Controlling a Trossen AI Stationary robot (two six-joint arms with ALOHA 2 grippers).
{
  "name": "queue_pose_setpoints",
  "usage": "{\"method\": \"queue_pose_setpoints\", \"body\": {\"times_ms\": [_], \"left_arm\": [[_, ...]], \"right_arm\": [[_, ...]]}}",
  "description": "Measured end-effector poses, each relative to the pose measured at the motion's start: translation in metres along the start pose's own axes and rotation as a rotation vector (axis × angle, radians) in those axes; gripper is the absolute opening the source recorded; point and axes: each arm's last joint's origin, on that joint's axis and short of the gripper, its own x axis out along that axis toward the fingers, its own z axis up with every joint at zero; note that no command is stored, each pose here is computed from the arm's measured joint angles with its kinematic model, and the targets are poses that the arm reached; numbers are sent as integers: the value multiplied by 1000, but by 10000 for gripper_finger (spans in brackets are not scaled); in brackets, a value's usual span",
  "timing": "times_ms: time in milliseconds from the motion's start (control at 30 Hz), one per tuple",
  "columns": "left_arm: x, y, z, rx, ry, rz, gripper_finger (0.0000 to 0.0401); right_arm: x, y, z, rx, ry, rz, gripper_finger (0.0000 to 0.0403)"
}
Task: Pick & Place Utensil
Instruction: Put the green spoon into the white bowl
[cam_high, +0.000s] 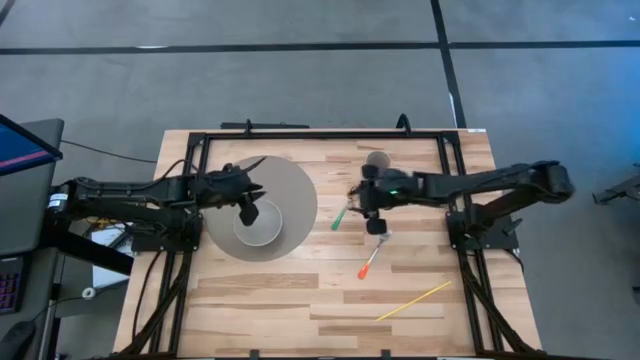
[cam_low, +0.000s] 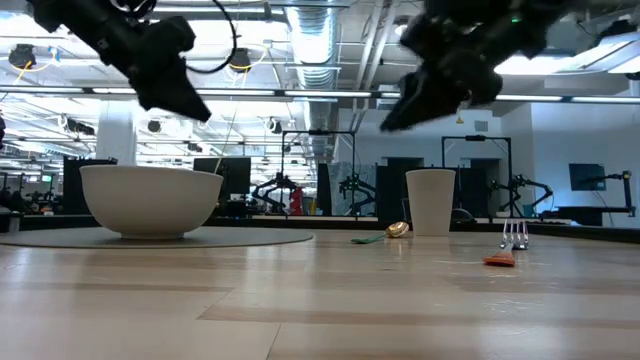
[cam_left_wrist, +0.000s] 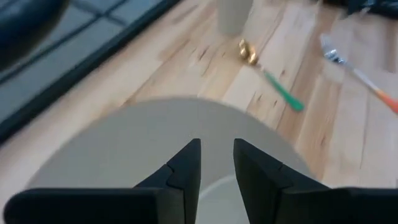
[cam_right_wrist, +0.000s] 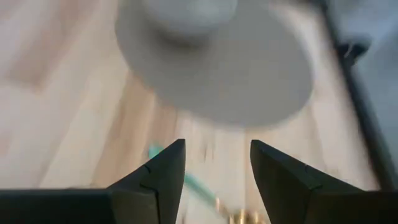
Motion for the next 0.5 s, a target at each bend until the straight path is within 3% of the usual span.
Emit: {"method": "queue_pose_setpoints", "body": {"times_ms": [133, 333, 500], "left_arm": [[-1, -3, 9, 48, -88, -24, 96], [-1, -3, 10, 66, -101, -26, 96], [-1, -3, 10, 65, -101, -26, 96]], "right_arm": [[27, -4, 6, -15, 254, 76, 172], [68, -12, 7, -49, 565, 181, 172], [102, -8, 3, -144, 666, 204, 172]]}}
